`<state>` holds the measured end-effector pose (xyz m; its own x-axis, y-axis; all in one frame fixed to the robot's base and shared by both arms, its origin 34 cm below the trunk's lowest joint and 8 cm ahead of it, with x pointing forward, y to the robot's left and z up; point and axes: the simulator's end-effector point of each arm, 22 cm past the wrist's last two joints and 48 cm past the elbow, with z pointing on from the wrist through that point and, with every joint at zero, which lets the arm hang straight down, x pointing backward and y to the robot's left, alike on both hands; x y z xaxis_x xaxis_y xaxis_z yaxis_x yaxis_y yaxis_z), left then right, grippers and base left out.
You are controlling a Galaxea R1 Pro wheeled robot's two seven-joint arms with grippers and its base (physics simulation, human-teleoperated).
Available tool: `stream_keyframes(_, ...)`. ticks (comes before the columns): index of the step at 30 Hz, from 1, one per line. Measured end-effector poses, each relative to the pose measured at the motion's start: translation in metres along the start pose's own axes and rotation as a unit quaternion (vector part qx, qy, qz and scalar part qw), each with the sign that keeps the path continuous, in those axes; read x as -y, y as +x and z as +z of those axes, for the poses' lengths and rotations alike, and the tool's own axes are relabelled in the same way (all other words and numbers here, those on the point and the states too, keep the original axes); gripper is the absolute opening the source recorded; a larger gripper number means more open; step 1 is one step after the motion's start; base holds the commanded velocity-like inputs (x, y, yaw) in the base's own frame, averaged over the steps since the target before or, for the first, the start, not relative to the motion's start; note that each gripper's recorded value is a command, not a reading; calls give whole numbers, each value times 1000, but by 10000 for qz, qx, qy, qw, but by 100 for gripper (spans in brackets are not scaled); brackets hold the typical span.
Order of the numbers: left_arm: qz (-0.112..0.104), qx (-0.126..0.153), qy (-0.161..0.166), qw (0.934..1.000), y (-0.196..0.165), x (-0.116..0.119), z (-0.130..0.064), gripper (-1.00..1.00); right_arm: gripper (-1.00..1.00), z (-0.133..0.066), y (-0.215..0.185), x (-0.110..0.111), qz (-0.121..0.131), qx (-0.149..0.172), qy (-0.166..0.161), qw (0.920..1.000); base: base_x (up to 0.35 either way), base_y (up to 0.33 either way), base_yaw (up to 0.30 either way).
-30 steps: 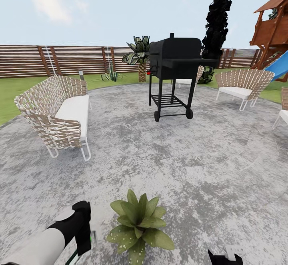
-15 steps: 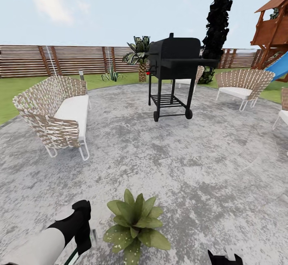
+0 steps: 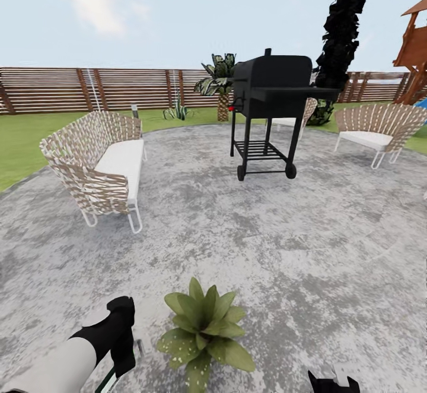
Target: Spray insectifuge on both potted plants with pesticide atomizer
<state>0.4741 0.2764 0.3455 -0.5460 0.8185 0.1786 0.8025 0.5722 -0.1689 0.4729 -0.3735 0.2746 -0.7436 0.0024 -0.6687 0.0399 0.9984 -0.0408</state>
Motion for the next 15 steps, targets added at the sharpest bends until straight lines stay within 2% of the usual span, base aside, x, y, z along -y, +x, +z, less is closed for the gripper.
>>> stream_keyframes(4,4,-3,-6,10000,0,0,0,-100,100,0,0,0,-3,0,0,10000,-208,-191,242)
stream_keyframes(10,-3,2,-18,10000,0,-1,0,-100,100,0,0,0,-4,-1,-2,10000,-45,-233,276)
stream_keyframes(15,-16,22,-48,10000,-1,-2,-1,-100,100,0,0,0,-3,-1,-5,10000,-16,-62,278)
